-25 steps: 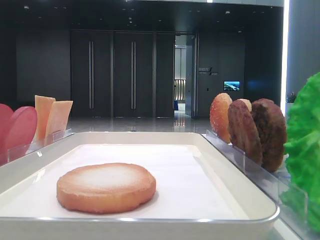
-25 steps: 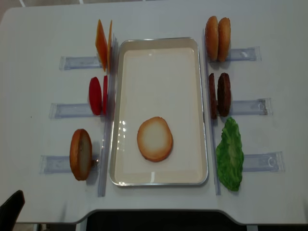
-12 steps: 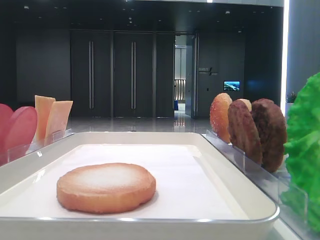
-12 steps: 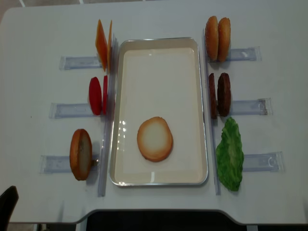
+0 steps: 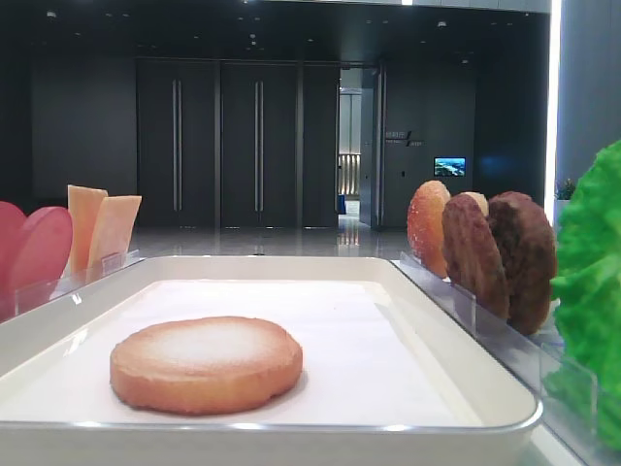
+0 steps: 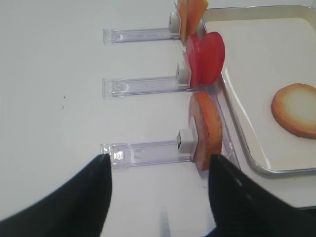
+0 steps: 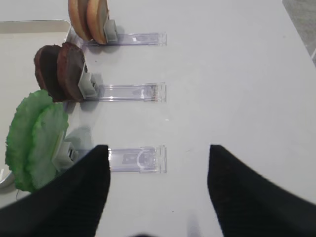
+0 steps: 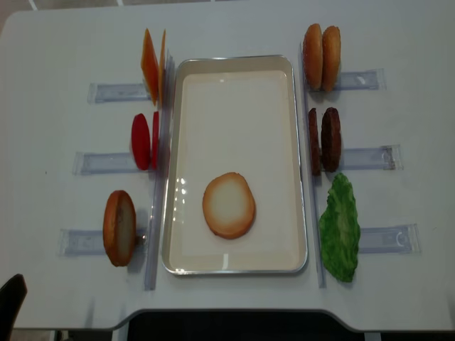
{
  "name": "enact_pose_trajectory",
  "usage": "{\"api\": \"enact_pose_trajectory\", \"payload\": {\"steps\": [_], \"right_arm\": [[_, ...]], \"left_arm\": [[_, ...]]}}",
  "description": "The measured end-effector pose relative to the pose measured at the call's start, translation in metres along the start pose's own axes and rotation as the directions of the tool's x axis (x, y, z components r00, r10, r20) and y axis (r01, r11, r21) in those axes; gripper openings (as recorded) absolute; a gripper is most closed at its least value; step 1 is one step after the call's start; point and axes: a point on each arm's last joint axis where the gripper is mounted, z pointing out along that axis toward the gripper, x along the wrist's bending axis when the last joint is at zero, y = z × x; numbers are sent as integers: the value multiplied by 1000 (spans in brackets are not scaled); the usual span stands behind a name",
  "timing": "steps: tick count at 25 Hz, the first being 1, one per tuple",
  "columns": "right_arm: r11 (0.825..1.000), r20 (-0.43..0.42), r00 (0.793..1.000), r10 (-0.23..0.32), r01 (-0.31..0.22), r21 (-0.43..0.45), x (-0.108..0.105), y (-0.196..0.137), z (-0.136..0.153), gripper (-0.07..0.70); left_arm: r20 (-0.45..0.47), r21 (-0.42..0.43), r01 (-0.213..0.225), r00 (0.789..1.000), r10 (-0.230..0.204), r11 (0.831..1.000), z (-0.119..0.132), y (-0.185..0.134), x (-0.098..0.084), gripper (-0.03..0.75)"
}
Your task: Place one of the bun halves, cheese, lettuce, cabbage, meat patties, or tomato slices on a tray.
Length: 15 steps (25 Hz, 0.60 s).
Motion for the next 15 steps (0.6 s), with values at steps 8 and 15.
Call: {"api": "enact_pose_trajectory", "payload": {"steps": [8,15], "right_arm": [[1000,0,1000,0,0,0,0,0,0,416],[1000,0,1000,0,0,0,0,0,0,416]], "left_arm": [[0,0,-2,1000,2,1000,0,0,0,471],[0,0,-2,1000,2,1000,0,0,0,471]]}}
